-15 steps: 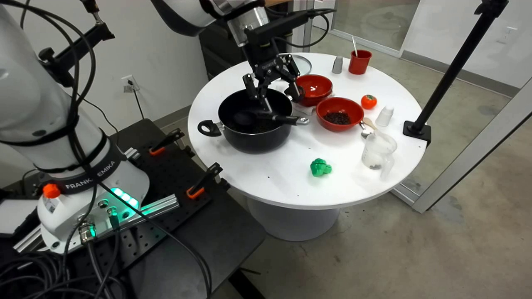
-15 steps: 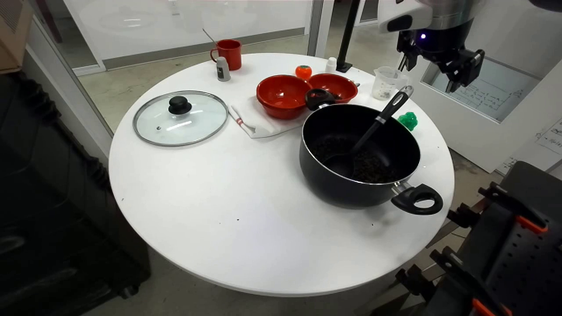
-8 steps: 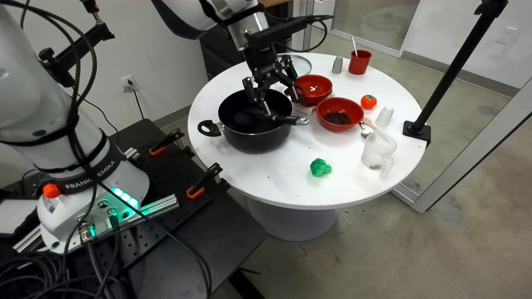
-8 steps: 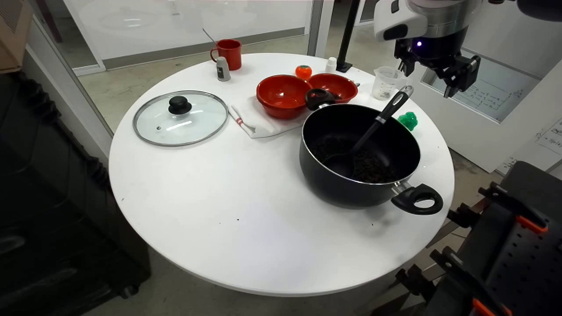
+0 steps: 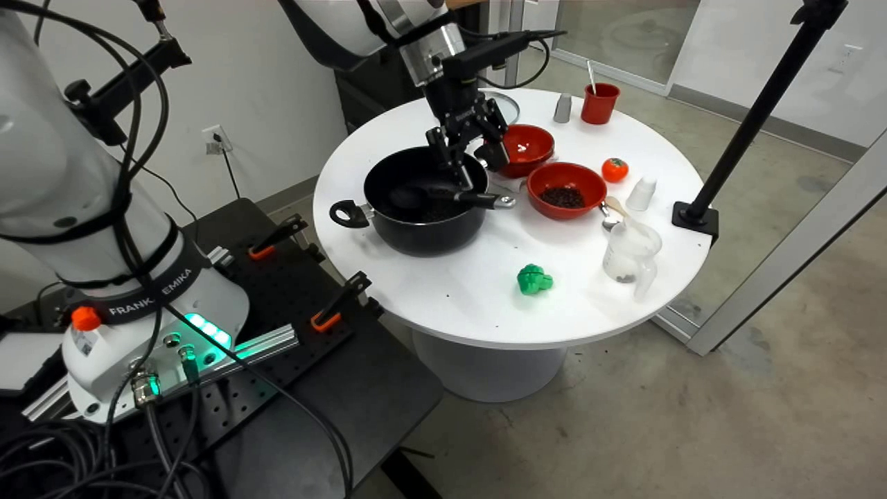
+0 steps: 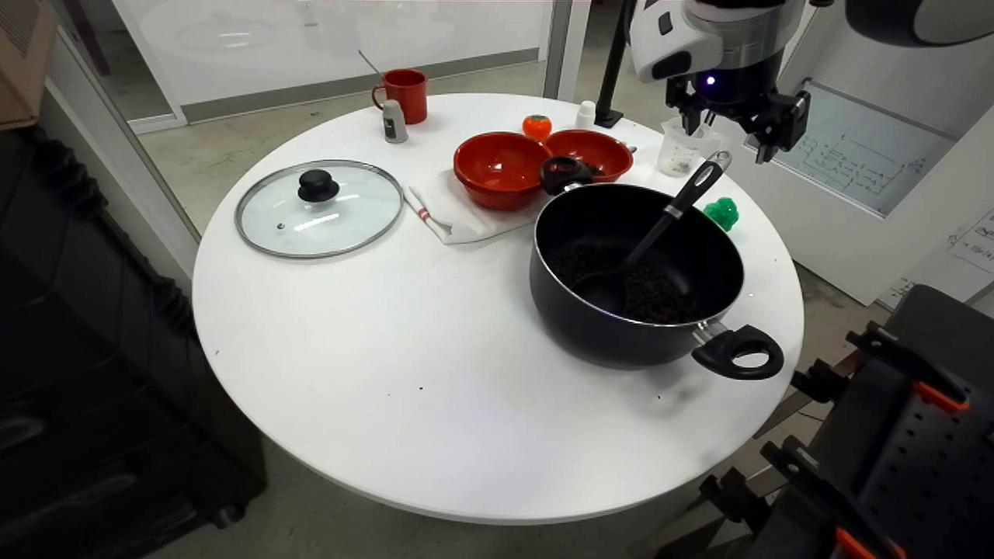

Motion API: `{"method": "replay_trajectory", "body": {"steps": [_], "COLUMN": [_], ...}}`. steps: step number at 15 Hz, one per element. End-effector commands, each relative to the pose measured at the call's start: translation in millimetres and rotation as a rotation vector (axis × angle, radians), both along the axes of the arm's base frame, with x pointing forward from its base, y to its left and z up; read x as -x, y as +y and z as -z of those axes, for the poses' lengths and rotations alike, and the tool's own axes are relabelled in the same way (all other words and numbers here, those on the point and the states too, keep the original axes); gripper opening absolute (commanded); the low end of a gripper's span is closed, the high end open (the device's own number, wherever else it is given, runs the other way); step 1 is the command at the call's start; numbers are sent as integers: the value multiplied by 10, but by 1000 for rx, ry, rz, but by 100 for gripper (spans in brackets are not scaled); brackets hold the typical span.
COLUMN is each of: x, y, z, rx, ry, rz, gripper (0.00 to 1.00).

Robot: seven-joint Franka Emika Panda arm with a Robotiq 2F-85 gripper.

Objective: Use the black spoon to stir the contents in the black pot

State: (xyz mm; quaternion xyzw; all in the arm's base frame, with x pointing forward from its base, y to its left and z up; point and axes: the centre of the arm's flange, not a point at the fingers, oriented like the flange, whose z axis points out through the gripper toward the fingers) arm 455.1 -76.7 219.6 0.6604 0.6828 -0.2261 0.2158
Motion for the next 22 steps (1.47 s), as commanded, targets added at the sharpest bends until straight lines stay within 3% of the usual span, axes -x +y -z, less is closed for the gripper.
{"method": "replay_trajectory", "body": {"steps": [1, 6, 7, 9, 14, 15, 16, 17, 19, 22], "x": [-226, -232, -224, -206, -160, -154, -153, -152, -153, -158], "y": [-133, -193, -191, -183, -153, -151, -151, -152, -153, -145], "z": [204, 501, 533, 575, 533, 525, 519, 515, 502, 435], "rx": [18, 24, 25, 27, 18, 15, 13, 10, 7, 10], "ry": [54, 121, 129, 137, 142, 142, 141, 143, 145, 155], "rz": [-38, -18, -15, -19, -38, -46, -48, -48, -48, -16], "gripper": [100, 100, 75, 71, 34, 56, 23, 22, 8, 8]}}
